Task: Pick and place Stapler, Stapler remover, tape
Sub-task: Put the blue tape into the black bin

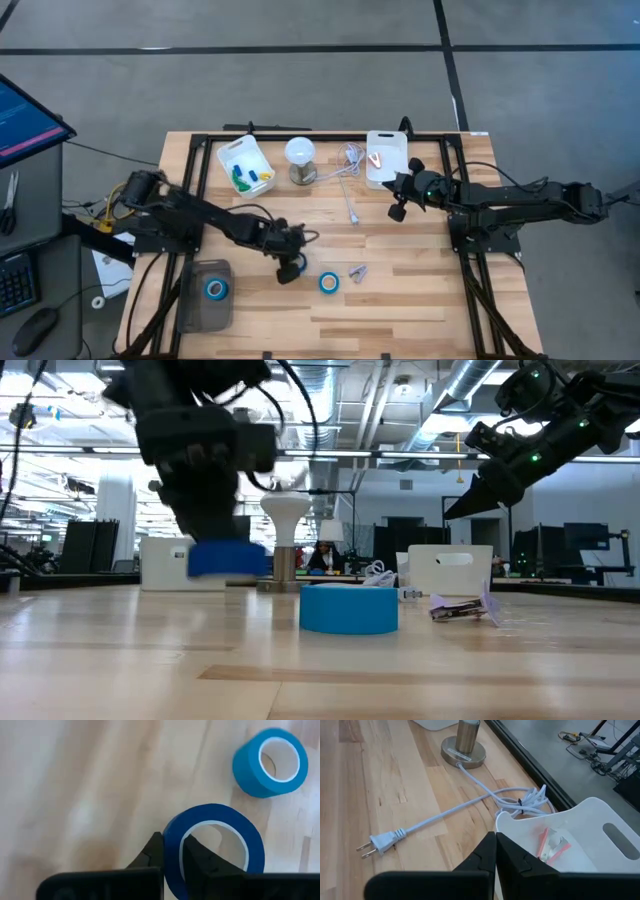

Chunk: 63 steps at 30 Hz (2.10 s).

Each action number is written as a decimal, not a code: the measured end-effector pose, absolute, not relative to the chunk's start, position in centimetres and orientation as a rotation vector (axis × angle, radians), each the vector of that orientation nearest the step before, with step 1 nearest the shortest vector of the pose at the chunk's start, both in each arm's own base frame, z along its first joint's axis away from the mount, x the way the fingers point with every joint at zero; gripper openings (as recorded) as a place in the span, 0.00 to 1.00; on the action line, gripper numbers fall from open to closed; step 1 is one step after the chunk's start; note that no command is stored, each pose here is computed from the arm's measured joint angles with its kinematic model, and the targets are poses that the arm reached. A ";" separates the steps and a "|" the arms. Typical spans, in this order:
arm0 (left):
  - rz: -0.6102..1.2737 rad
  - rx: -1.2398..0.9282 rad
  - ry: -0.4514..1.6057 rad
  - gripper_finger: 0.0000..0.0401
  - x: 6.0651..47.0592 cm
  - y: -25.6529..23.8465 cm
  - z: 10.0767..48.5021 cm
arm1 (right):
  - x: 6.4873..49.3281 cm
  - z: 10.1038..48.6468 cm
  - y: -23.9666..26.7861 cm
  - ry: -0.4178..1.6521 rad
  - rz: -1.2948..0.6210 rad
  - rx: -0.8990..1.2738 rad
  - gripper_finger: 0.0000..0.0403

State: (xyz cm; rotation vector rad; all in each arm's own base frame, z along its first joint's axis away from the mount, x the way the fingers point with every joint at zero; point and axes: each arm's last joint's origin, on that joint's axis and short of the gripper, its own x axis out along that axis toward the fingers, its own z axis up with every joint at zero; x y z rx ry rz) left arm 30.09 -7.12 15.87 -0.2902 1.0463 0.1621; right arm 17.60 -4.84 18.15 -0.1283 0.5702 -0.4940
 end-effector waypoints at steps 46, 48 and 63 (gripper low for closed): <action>0.585 -0.627 1.580 0.04 11.7 -13.3 17.2 | 17.2 18.1 -5.9 0.577 -0.560 -0.084 0.00; 0.589 -0.624 1.585 0.04 11.5 -13.1 16.8 | 17.2 18.1 -5.9 0.578 -0.559 -0.085 0.00; 0.626 -0.595 1.546 0.34 11.3 -12.6 16.1 | 17.2 18.0 -5.8 0.582 -0.559 -0.085 0.00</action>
